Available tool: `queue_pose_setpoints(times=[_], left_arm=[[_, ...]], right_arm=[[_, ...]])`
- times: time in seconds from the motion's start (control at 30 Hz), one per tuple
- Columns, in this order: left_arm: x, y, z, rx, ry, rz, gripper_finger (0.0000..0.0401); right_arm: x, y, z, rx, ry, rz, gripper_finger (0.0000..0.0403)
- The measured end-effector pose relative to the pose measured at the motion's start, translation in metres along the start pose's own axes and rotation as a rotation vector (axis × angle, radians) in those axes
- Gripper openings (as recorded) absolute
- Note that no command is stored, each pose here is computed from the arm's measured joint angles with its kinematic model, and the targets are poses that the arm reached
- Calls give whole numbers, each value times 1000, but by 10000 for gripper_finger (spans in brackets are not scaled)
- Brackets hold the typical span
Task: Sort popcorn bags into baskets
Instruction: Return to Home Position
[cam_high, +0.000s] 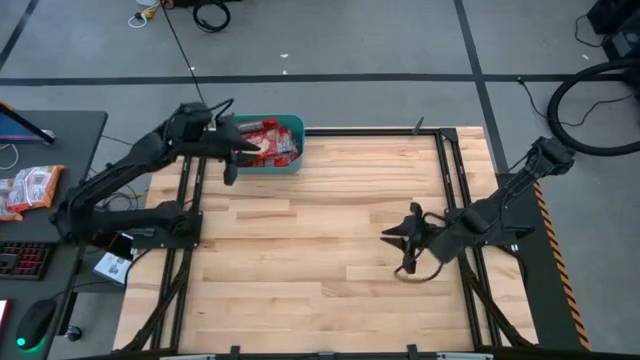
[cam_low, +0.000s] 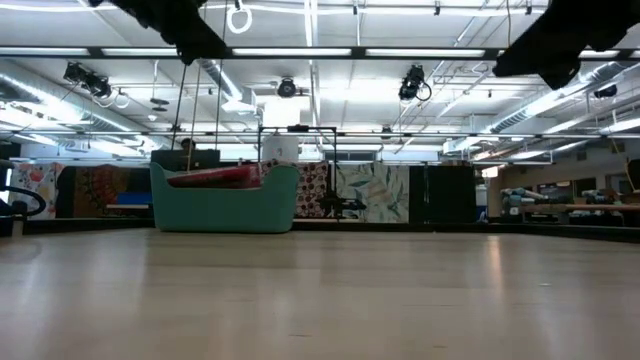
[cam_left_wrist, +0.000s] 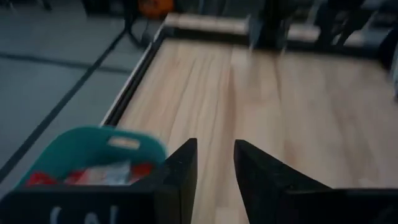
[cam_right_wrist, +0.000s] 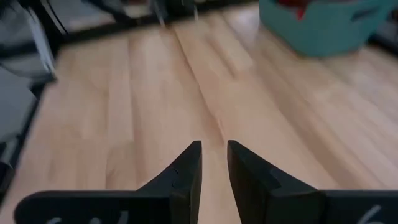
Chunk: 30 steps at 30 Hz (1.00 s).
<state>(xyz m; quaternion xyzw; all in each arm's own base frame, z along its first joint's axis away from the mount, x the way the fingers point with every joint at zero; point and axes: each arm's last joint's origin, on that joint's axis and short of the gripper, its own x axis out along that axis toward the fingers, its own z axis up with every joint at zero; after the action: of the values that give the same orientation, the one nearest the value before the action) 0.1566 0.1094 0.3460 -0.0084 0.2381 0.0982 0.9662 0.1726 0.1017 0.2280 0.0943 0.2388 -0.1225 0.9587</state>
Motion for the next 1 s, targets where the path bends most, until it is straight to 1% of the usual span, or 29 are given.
queue_pose_setpoints(times=[0.2, 0.33, 0.47, 0.57, 0.67, 0.87, 1.0], left_arm=[[5, -6, -27, -72, -286, -4, 110], [11, -10, -48, -129, -420, -7, 110], [14, -15, -65, -161, -450, 8, 110], [13, -21, -76, -141, -449, 61, 109], [7, -31, -83, -102, -486, 93, 105], [-11, -49, -99, -73, -591, 105, 76], [-11, -55, -118, -101, -610, 97, 57]], right_arm=[[-14, -23, 5, 0, -235, 74, 79], [-23, -39, 9, 9, -351, 119, 79], [-26, -56, 5, 14, -418, 133, 79], [-24, -71, -4, 27, -447, 114, 79], [-22, -86, -13, 57, -486, 113, 79], [-19, -112, -29, 126, -593, 103, 79], [-22, -121, -32, 136, -652, 106, 79]])
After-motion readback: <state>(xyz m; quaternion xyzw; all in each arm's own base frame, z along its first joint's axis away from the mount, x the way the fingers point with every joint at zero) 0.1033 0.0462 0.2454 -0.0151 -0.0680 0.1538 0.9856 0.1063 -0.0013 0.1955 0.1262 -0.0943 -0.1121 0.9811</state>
